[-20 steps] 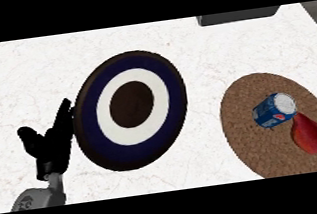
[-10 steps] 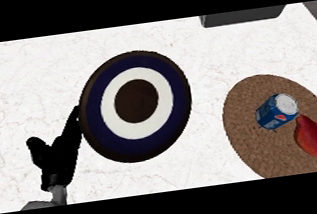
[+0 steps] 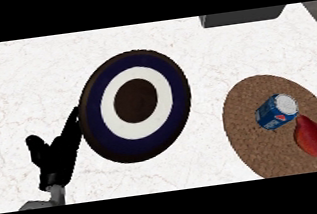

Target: Pick the pear from the placemat and place it in the plate

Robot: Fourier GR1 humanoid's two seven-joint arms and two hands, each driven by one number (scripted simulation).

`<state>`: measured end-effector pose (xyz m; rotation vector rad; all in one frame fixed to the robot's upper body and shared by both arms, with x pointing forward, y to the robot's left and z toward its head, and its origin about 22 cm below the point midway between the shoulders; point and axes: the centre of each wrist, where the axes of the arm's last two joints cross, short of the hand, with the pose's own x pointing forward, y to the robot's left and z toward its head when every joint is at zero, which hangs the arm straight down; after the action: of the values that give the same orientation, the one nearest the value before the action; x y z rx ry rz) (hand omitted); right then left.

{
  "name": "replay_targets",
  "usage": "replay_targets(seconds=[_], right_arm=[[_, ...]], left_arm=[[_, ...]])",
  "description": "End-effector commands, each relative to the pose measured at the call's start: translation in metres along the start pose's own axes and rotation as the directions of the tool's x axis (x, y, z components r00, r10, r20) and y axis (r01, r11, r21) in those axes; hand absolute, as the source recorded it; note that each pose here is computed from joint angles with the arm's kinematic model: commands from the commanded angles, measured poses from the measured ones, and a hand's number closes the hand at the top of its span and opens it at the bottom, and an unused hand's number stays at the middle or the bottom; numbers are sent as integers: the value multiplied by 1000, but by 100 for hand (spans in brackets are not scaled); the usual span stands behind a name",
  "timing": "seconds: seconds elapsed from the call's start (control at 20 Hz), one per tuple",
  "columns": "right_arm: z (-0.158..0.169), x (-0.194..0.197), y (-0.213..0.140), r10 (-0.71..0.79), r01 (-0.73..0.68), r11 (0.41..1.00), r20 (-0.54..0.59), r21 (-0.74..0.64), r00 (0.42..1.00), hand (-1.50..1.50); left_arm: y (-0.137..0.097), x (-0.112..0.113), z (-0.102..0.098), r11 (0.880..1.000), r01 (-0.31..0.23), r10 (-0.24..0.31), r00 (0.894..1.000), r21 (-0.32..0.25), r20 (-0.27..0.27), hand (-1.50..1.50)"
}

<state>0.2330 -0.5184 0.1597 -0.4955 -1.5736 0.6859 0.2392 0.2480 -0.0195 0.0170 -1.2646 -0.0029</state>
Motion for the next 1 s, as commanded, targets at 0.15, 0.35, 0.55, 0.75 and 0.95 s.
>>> replay_targets(seconds=[0.15, 0.35, 0.55, 0.75, 0.95], right_arm=[[-18, 41, 25, 184, -168, 972, -93, 162, 978, -150], [-13, 34, 64, 203, -179, 963, -108, 199, 973, -150], [-11, 57, 81, 231, -204, 961, -137, 185, 963, -150], [-16, 46, 85, 261, -209, 947, -202, 246, 944, -150], [-2, 58, 122, 231, -167, 938, -188, 303, 955, -150]], left_arm=[[7, -18, 8, 1000, -4, 3, 997, -14, -81, 0], [-13, -7, 9, 1000, -12, 12, 996, 2, -89, 0], [-7, -27, 6, 1000, -9, 10, 996, 12, -85, 0], [2, -29, 10, 1000, 6, -7, 998, -7, -68, 0], [-4, -24, 15, 1000, -12, 12, 996, -4, -83, 0]])
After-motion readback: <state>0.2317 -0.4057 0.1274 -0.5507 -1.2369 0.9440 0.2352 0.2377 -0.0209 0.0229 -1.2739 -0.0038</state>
